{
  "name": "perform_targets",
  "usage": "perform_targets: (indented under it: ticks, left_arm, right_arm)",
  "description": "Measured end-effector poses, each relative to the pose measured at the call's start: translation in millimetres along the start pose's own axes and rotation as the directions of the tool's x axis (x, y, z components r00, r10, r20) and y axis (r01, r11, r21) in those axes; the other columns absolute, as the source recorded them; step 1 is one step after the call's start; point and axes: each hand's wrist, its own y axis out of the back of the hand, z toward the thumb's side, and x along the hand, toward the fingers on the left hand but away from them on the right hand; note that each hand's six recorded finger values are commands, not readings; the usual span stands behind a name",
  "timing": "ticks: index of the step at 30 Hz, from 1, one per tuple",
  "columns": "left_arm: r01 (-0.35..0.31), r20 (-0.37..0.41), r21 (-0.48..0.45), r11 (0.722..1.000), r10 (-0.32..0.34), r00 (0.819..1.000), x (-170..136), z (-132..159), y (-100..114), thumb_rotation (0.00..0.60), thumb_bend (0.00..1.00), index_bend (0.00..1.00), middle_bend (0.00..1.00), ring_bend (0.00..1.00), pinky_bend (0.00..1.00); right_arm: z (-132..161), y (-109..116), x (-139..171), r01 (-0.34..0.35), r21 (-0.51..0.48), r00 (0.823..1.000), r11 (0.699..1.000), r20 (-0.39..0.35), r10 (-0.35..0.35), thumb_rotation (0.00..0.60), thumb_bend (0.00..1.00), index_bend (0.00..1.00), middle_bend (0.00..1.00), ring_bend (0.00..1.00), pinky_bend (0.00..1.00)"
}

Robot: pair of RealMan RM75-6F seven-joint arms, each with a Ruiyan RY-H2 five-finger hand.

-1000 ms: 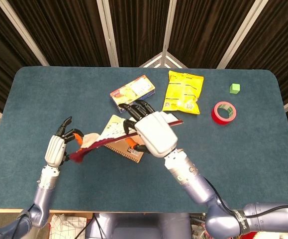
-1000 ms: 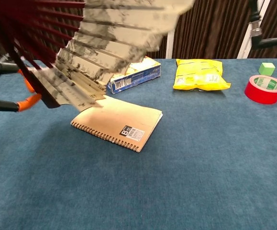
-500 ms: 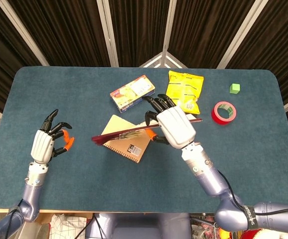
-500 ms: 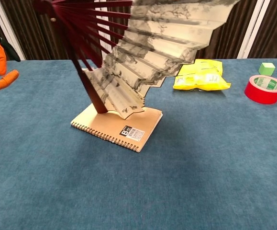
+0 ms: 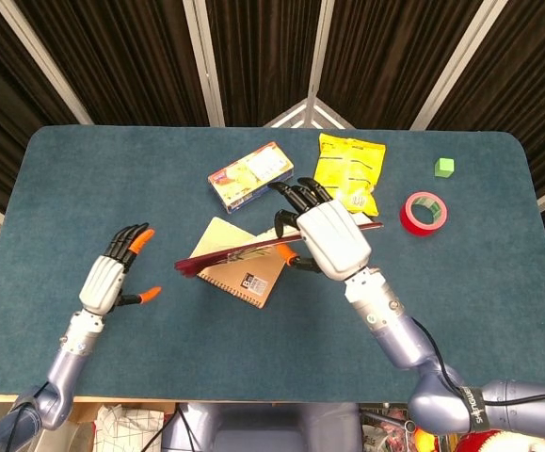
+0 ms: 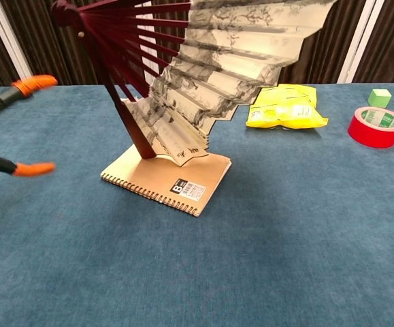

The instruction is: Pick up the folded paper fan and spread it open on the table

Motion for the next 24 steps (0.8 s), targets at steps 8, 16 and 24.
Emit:
perform_targets:
  ticks: [8,16,24]
  left_arm:
    - [0.038,-0.033,-0.200,0.979,-0.045,0.998,17,14,-28,0.600,0.13,0.16,0.08,0.00,0.00]
    - [0.024,-0.050,-0.397,0.918,-0.047,0.998,39,33,-51,0.600,0.17,0.26,0.14,0.00,0.00]
    - [0.034,-0.053,-0.462,0.886,-0.066,0.996,53,51,-74,0.600,0.21,0.34,0.20,0.00,0.02]
  right_arm:
    - [13,-2,1,-0.013,0.000,1.000,1.000,-0.019,0.013,0.600,0.47,0.92,0.20,0.25,0.17]
    - [12,-6,3,-0.026,0.007,1.000,1.000,-0.016,0.027,0.600,0.47,0.92,0.20,0.25,0.17]
    - [14,-6,4,-0.031,0.011,0.999,0.999,-0.020,0.031,0.600,0.47,0.92,0.20,0.25,0.17]
